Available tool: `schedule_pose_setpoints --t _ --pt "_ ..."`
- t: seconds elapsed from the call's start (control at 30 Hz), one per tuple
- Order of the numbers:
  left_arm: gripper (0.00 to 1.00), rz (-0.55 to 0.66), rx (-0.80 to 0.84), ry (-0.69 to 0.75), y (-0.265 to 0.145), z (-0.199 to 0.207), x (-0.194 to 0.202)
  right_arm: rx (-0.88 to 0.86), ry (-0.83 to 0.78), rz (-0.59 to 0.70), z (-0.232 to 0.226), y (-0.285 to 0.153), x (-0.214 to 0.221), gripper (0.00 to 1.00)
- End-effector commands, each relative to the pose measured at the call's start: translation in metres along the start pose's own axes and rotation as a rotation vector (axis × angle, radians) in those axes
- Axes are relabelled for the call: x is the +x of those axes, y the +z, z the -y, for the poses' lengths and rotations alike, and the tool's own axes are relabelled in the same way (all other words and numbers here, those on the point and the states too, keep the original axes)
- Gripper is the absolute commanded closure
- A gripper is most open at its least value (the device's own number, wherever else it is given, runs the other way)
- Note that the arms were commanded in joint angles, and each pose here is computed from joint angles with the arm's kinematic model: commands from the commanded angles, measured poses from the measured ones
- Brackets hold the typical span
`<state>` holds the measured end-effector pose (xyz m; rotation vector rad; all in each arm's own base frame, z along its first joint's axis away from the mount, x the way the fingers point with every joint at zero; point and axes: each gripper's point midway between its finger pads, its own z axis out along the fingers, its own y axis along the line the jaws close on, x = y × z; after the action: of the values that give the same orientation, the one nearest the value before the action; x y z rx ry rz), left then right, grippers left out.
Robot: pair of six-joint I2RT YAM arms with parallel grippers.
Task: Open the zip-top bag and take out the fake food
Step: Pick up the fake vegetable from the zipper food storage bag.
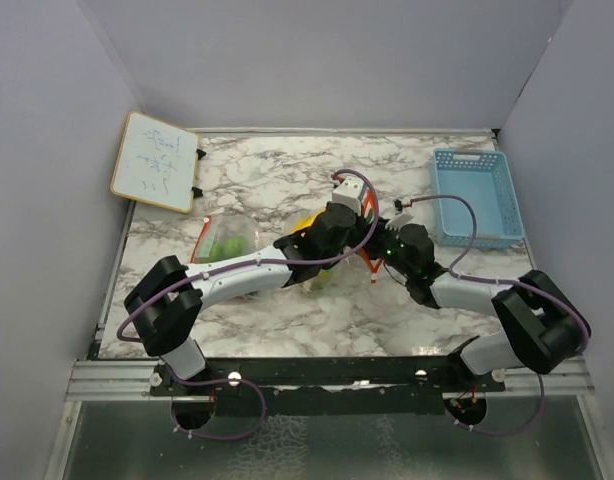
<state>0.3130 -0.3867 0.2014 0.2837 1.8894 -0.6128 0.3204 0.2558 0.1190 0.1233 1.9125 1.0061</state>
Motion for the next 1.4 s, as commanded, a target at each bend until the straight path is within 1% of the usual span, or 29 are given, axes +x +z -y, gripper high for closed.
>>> schedule_pose_setpoints --t 0.0,0.17,0.43,0.57,0.7,0.8,0.9,1.03,1.2,1.27,1.37 --pt "1.00 -0.005 -0.005 0.006 0.007 -0.002 -0.001 -0.027 -0.043 0.031 -0.015 -0.017 -0.014 0.96" --pt "1.00 0.009 -0.011 0.000 0.002 -0.009 -0.002 0.069 -0.073 0.084 -0.005 -0.026 -0.031 0.98" --pt "1.00 0.062 -0.040 -0.008 -0.015 -0.021 -0.022 0.216 -0.033 0.067 0.015 -0.026 -0.037 0.98" --pt "1.00 0.052 -0.060 -0.003 -0.016 -0.030 -0.017 0.209 -0.039 0.106 0.010 -0.035 -0.048 0.98" --pt "1.00 0.038 -0.054 -0.017 -0.014 -0.032 -0.009 0.177 -0.050 0.123 -0.005 -0.045 -0.061 0.98" --pt "1.00 0.037 -0.041 -0.020 -0.013 -0.030 -0.009 0.161 -0.071 0.178 -0.014 -0.055 -0.077 0.98" --pt "1.00 0.033 -0.017 -0.025 -0.013 -0.026 -0.007 0.193 -0.103 0.220 -0.014 -0.060 -0.091 0.98" --pt "1.00 0.027 -0.005 -0.016 -0.013 -0.025 -0.004 0.193 -0.157 0.234 -0.022 -0.059 -0.110 0.98" --pt "1.00 0.026 -0.006 -0.004 -0.017 -0.027 -0.004 0.212 -0.241 0.313 -0.038 -0.064 -0.151 0.98" --pt "1.00 0.028 -0.007 0.000 -0.018 -0.027 -0.004 0.249 -0.288 0.322 -0.034 -0.066 -0.169 0.98" --pt "1.00 0.025 -0.024 0.002 -0.018 -0.032 -0.001 0.334 -0.286 0.328 -0.017 -0.072 -0.199 0.98"
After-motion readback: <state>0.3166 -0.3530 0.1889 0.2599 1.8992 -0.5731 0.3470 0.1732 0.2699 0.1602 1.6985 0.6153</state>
